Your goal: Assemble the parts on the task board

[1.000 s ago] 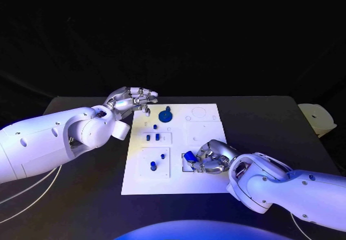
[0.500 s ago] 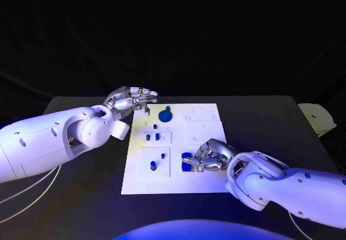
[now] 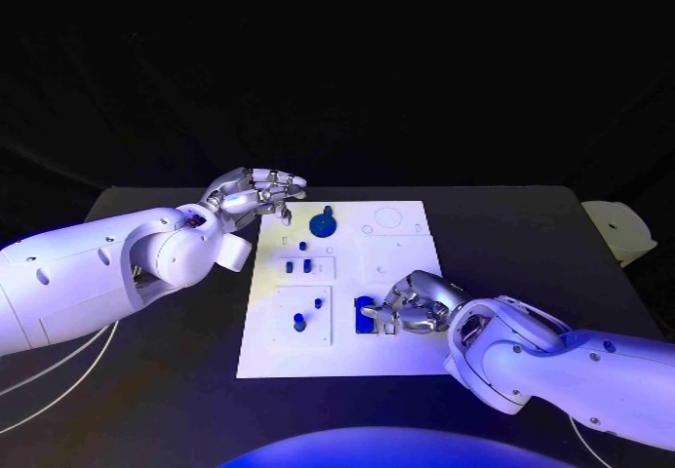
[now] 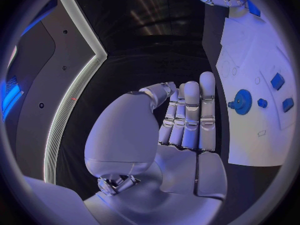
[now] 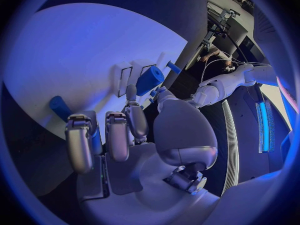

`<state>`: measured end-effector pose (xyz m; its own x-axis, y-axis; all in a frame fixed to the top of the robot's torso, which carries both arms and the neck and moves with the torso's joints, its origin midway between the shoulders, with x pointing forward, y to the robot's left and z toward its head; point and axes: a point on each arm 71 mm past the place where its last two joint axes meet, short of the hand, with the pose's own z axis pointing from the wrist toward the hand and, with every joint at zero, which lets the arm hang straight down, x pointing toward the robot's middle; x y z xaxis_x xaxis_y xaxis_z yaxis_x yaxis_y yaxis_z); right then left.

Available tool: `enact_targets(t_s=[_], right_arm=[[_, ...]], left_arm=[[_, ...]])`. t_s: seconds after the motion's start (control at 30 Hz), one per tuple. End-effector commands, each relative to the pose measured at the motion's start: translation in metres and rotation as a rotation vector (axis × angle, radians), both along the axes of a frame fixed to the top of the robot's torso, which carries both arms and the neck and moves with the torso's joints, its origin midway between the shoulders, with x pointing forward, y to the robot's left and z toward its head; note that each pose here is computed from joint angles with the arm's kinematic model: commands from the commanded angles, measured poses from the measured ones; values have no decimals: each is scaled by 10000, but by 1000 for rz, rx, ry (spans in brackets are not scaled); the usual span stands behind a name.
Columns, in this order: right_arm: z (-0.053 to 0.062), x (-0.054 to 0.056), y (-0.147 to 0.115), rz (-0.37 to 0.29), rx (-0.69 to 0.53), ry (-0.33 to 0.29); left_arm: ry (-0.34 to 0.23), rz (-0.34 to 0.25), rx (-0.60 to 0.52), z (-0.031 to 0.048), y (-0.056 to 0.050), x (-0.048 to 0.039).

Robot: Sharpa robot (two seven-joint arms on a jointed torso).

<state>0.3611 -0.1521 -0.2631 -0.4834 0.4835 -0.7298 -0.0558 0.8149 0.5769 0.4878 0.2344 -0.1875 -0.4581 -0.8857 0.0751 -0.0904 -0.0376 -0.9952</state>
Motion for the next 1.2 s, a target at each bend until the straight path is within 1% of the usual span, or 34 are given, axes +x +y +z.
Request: enact_targets(t_s=[0.03,0.17,0.33,0.5,0.73,0.97,1.2], right_arm=[[43,-36,16,40,18,-40],[67,-101,22,71,33,-40],[69,-138,46,87,38,-36],[56,-134,64,92,27,-37],[21,-100,58,86,5,-32],[14,-78,46,100,-32,-70],[8,-79,25,118,-63,-82]], left_arm=[[-8,-11,-8,15,-17,-4],[-7,-9,-7,14,-9,-4],[-7,-10,-7,14,-11,-4],[-7,-11,-7,13,-19,-4],[-6,-9,-6,12,-16,-3],[-5,-8,-5,11,-14,-3],[-5,-7,-5,11,-10,-4]])
